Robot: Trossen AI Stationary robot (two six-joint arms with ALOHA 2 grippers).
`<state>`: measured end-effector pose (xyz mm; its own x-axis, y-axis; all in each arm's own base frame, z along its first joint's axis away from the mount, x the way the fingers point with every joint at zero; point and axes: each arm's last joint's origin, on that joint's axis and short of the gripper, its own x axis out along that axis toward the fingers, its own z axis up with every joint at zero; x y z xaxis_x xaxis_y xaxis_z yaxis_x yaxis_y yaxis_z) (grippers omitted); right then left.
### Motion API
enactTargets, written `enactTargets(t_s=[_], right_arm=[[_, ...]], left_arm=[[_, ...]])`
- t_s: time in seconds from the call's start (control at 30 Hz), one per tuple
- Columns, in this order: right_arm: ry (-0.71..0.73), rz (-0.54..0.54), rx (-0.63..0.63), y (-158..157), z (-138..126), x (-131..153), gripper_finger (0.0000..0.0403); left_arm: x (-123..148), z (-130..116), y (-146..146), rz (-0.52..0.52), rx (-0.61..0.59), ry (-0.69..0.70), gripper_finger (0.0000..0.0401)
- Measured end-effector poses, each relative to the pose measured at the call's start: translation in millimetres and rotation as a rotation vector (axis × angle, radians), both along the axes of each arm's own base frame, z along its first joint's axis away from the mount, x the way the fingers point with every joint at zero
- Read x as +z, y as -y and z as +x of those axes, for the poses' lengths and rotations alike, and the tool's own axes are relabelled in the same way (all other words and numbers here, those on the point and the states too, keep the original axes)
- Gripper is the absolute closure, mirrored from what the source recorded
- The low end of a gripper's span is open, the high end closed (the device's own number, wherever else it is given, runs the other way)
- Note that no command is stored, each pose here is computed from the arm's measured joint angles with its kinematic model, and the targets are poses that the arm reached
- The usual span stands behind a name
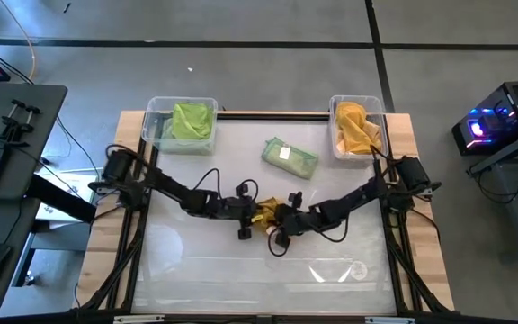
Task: Sort towels by color in basket
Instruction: Put the yellow kitchen towel into the right transparent bin
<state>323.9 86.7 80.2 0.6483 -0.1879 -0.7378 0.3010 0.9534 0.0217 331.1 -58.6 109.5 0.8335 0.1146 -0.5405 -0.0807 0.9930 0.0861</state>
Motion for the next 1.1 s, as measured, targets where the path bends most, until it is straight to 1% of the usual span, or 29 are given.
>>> enactTargets(t_s=[0.1, 0.17, 0.27, 0.33, 0.4, 0.47, 0.57, 0.63, 0.73, 0.87, 0.97, 1.03, 1.1], right_arm=[[0.007, -0.008, -0.013, -5, -2, 1, 0.0373], [-0.002, -0.024, -0.025, -9, -8, 6, 0.037], [-0.016, -0.063, -0.011, -17, -22, 26, 0.0366], [-0.035, -0.097, -0.006, -22, -36, 44, 0.0372], [0.01, -0.114, -0.031, -26, -48, 70, 0.0372], [0.069, -0.135, -0.083, -29, -63, 100, 0.0372], [0.13, -0.213, -0.155, -27, -86, 137, 0.0372], [0.2, -0.258, -0.222, -22, -100, 167, 0.0372], [0.244, -0.326, -0.352, 1, -120, 206, 0.0372], [0.168, -0.381, -0.548, 49, -145, 243, 0.0372], [0.042, -0.419, -0.72, 88, -159, 250, 0.0372], [-0.066, -0.409, -0.801, 112, -165, 249, 0.0372], [-0.165, -0.398, -0.855, 135, -169, 247, 0.0372]], left_arm=[[17, -8, 3, 0.055, 0.024, -0.019, 0.027], [26, -15, 3, 0.11, 0.068, -0.049, 0.027], [34, -23, 3, 0.191, 0.151, -0.074, 0.027], [37, -26, 3, 0.228, 0.195, -0.081, 0.027], [37, -27, 4, 0.24, 0.22, -0.073, 0.027], [36, -25, 4, 0.236, 0.226, -0.06, 0.027], [33, -24, 5, 0.233, 0.225, -0.056, 0.027], [32, -22, 5, 0.227, 0.224, -0.044, 0.027], [31, -21, 5, 0.226, 0.224, -0.042, 0.027], [33, -20, 5, 0.23, 0.219, -0.028, 0.027], [34, -20, 6, 0.229, 0.218, -0.017, 0.027], [34, -20, 6, 0.23, 0.218, -0.019, 0.027], [34, -20, 6, 0.229, 0.218, -0.017, 0.027]])
